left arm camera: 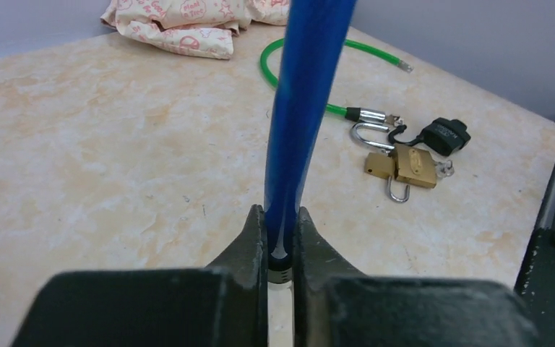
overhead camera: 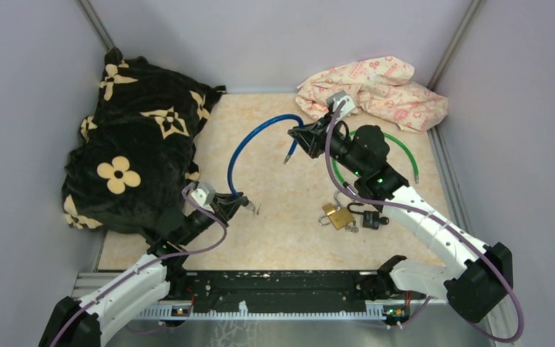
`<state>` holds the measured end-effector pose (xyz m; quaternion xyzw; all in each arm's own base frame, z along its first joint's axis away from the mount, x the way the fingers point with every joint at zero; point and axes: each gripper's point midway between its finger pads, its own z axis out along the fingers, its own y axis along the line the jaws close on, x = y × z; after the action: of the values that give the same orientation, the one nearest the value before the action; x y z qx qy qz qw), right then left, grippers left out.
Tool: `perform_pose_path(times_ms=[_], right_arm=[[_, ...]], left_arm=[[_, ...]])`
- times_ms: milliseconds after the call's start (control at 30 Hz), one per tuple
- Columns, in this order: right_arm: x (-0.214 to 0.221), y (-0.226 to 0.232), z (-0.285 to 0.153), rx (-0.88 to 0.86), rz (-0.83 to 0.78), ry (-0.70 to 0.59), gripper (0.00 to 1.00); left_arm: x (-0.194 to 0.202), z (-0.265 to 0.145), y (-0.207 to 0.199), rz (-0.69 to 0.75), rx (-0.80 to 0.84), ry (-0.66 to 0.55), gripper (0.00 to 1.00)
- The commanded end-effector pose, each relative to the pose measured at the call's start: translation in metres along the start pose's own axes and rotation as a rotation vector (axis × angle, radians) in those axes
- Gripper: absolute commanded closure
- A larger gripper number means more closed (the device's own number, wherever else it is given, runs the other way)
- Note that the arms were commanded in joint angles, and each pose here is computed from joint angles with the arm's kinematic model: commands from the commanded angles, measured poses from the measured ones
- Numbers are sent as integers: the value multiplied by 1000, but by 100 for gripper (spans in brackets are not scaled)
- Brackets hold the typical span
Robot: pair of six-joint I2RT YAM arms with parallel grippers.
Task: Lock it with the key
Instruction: Lock the lock.
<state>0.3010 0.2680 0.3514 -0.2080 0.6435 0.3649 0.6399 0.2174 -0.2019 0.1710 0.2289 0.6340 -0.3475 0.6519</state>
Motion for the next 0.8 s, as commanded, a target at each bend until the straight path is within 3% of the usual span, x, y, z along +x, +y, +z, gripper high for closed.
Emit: perform_pose_path(times_ms=[0,67,233,333,500,767], right_arm=[[-72,36,-6,-100,-7,-183,100],[-82,51,-3,-161,-23,-182,100],[-147,131,-1,-513,-51,-257,100],[-172,181,-2,-697,-106,-312,100],[-182,234,-6,-937,-137,-316,100],[-166,268,-6,-988,-107,-289,100]], left_arm=[[-22,1,3,-3,-12,-70,100],[-55,2,4,-7,-16,-166,100],[-192,-31,10,9,-60,-548,100],[-236,-59,-13,52,2,-674,100],[-258,-91,-59,251,150,-768,100],[-266,-117,-78,433,173,-906,100]])
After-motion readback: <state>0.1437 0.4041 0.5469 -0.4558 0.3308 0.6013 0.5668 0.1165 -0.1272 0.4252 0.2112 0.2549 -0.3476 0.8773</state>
